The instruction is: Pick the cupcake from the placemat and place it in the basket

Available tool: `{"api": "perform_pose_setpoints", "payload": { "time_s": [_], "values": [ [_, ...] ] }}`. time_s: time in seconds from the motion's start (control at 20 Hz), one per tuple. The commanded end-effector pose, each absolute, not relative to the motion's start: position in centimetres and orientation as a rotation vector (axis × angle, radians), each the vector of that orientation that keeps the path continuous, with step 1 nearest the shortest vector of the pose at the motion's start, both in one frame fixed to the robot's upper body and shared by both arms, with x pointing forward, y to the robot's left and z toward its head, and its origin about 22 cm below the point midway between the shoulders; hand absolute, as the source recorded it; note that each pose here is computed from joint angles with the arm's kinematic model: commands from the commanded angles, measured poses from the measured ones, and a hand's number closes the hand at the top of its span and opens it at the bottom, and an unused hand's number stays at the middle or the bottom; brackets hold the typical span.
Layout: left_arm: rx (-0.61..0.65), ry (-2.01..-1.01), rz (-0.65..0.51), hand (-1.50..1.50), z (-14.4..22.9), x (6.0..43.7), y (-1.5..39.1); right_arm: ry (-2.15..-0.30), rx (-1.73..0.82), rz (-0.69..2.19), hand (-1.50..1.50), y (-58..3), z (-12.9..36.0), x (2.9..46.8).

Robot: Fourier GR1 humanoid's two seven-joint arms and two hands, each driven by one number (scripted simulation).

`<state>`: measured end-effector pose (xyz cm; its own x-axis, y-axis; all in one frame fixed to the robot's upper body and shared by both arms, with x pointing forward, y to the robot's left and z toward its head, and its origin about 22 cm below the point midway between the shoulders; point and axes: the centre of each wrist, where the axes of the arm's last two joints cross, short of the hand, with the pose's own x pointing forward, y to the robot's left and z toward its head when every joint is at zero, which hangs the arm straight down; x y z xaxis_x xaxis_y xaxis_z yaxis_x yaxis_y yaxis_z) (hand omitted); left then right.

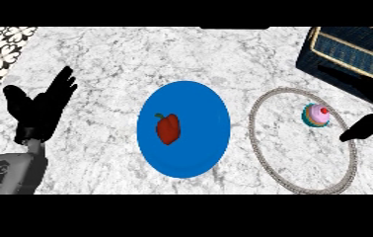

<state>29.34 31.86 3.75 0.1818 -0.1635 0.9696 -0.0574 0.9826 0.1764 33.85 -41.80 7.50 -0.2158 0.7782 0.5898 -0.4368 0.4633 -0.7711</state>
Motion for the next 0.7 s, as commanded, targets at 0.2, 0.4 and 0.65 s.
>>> {"api": "perform_pose_setpoints", "payload": {
  "time_s": [0.2, 0.4, 0.65],
  "values": [
    [0.199, -1.388, -0.058, 0.0, 2.9, 29.2, 31.4, -1.414, -0.235, 1.134, -1.5, -43.4, 7.1, 33.0],
    [0.186, -1.382, -0.08, 0.0, 2.5, 28.9, 30.0, -1.415, -0.225, 1.171, -1.5, -41.1, 5.7, 34.6],
    [0.183, -1.388, -0.068, 0.0, 1.8, 28.7, 31.9, -1.416, -0.259, 1.211, -1.5, -41.9, 5.2, 33.3]
  ]
}}
